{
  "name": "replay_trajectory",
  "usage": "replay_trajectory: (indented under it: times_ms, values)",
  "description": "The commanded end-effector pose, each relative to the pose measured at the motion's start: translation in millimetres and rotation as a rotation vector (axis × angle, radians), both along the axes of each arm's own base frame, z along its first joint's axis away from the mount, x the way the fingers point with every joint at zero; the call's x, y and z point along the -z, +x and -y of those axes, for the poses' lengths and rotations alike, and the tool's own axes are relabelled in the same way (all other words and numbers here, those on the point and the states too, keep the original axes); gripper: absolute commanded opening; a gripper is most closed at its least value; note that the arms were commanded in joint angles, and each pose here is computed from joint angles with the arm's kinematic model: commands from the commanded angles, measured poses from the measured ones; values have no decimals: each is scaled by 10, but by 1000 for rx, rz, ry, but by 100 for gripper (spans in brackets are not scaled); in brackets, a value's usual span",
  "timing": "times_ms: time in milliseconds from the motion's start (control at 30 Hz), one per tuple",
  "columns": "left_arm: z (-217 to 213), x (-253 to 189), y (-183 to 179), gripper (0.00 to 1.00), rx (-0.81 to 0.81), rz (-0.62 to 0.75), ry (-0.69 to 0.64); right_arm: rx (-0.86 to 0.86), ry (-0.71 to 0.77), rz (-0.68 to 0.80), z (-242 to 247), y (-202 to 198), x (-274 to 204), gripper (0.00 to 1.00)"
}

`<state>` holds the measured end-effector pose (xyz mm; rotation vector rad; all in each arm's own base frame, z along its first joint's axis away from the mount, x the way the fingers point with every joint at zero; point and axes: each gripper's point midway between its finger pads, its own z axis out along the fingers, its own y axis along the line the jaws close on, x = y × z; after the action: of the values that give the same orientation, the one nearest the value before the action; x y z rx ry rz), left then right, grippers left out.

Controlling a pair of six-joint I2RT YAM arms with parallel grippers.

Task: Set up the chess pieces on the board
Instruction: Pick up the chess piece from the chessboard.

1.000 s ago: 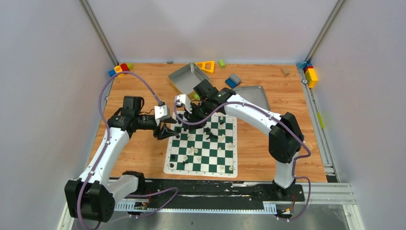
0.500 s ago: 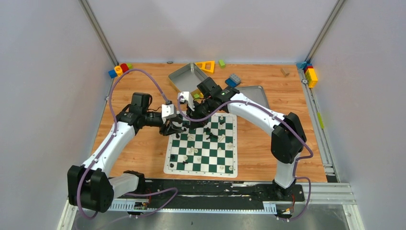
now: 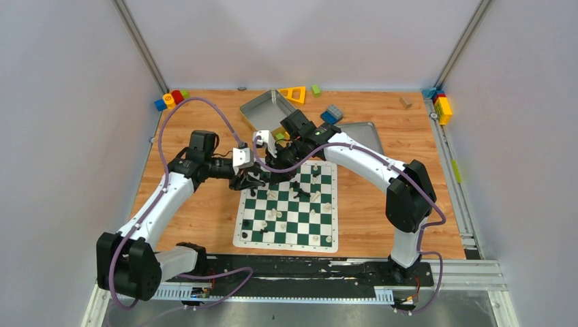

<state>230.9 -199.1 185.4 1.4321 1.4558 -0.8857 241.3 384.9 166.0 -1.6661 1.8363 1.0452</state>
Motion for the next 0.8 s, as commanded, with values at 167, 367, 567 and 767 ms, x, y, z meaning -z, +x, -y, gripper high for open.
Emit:
replay_trajectory:
  times_ms: [167,367,567,767]
  values:
    - [49,-29,36,48,20,29,-2,-17,87,29,-36,-15,-294,0]
    - [58,-20,34,43,23,24,-1,-16,87,26,-34,-10,-290,0]
    - [66,-4,24,36,28,17,4,-15,87,28,-33,-3,-290,0]
    - [65,8,17,32,29,10,10,-14,89,29,-32,5,-297,0]
